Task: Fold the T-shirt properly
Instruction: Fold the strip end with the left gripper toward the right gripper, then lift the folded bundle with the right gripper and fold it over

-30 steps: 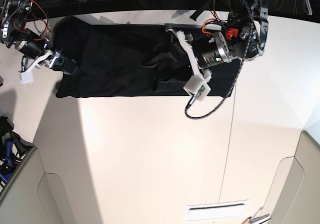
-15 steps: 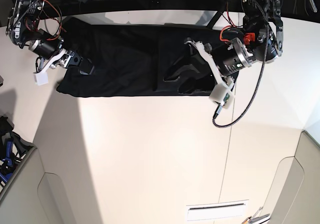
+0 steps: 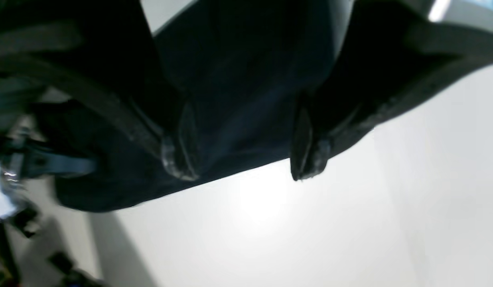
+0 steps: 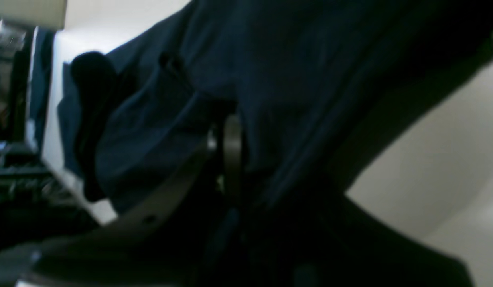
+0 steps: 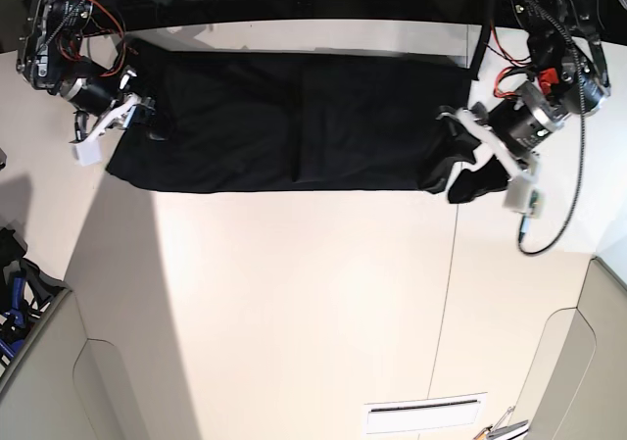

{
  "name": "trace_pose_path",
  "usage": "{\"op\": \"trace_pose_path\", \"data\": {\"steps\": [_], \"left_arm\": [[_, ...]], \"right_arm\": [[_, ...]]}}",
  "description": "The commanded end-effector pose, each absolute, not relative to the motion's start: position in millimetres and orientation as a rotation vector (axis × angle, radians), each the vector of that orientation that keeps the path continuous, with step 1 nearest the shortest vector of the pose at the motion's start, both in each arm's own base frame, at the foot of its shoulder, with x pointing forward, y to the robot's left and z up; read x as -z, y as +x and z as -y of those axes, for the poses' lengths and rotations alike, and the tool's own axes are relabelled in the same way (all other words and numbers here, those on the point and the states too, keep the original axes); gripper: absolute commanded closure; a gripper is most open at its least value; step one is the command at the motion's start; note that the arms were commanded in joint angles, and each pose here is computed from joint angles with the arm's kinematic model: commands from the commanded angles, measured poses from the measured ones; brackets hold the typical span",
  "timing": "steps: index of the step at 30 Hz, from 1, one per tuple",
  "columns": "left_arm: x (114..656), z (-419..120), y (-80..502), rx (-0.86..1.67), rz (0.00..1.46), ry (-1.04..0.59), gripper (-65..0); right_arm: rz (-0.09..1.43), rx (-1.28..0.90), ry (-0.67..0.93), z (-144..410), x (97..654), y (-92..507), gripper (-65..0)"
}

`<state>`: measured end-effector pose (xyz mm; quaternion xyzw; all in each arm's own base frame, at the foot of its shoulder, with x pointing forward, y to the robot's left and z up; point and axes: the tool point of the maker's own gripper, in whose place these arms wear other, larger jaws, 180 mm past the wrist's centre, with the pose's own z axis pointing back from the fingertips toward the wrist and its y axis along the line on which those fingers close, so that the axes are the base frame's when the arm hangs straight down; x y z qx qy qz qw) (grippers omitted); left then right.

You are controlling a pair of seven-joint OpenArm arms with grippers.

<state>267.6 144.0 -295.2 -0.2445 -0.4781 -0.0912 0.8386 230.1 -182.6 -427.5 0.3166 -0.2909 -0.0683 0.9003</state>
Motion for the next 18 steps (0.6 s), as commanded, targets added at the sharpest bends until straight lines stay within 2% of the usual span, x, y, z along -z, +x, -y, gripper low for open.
{"op": "trace_pose_path", "data": {"steps": [1, 5, 11, 18], "left_arm": [[286.7, -150.1, 267.7, 0.201, 1.044, -0.514, -38.0], [297.3, -171.8, 253.5, 0.179, 1.000, -0.459, -38.0], [314.6, -173.0, 230.3, 0.153, 0.931, -0.465, -38.0], [322.7, -172.1, 220.1, 0.129, 0.907, -0.475, -38.0]], "right_arm": [[0.621, 0.146, 0.599, 203.2, 419.7, 236.5, 0.0], [0.711, 0.160, 0.544, 231.0, 391.1, 254.8, 0.0], [0.892, 0.090, 0.456, 259.2, 325.2, 284.3, 0.0], [1.036, -0.067, 0.416, 237.0, 264.3, 312.8, 0.0]]}}
